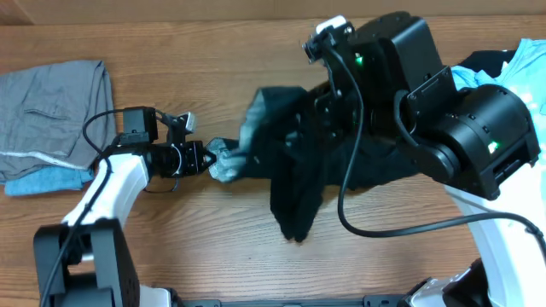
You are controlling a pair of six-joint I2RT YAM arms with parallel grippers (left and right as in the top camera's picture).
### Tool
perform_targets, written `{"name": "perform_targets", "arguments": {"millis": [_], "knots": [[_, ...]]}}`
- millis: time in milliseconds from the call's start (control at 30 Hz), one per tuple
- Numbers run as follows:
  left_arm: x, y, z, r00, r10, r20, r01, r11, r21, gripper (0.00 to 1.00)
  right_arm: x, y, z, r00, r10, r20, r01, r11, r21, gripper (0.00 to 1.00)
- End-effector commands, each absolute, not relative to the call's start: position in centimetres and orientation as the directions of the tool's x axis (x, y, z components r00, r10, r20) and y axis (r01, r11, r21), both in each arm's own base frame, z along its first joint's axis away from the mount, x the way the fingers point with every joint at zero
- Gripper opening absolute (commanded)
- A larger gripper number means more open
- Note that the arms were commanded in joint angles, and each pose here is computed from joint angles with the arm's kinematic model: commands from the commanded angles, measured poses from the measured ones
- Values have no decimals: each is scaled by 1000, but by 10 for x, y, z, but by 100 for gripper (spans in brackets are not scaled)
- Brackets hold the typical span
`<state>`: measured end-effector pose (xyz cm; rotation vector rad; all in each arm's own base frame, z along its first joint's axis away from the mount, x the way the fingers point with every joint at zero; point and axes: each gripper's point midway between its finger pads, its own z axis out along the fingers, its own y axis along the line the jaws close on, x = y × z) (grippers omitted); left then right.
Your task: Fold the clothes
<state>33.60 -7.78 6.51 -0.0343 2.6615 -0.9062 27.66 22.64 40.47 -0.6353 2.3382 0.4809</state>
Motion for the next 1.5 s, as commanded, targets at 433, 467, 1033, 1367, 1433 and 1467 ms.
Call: {"name": "perform_targets", "arguments": {"millis": [433, 467, 1033, 1367, 1433, 1467], "knots": [[302, -22, 252, -742, -286, -607, -72, 934, -351, 4, 271, 175, 372, -807, -190, -559, -287, 954, 91, 4], [300, -20, 264, -723, -285, -629, -72, 937, -342, 4, 272, 173, 365, -819, -193, -540, -279, 957, 81, 4], [266, 12, 318, -695, -285, -660, -207, 958, -197, 4, 294, 129, 206, -971, -94, -219, -93, 996, -14, 4], [286, -1, 236, -866, -295, -403, -221, 950, -220, 4, 284, 137, 128, -988, -67, -138, -72, 997, 33, 4], [286, -9, 221, -887, -284, -364, -208, 950, -234, 4, 281, 136, 120, -991, -49, -126, -53, 998, 30, 4], [287, -14, 210, -898, -265, -351, -193, 954, -228, 4, 279, 135, 114, -992, -46, -119, -50, 998, 28, 4]]}}
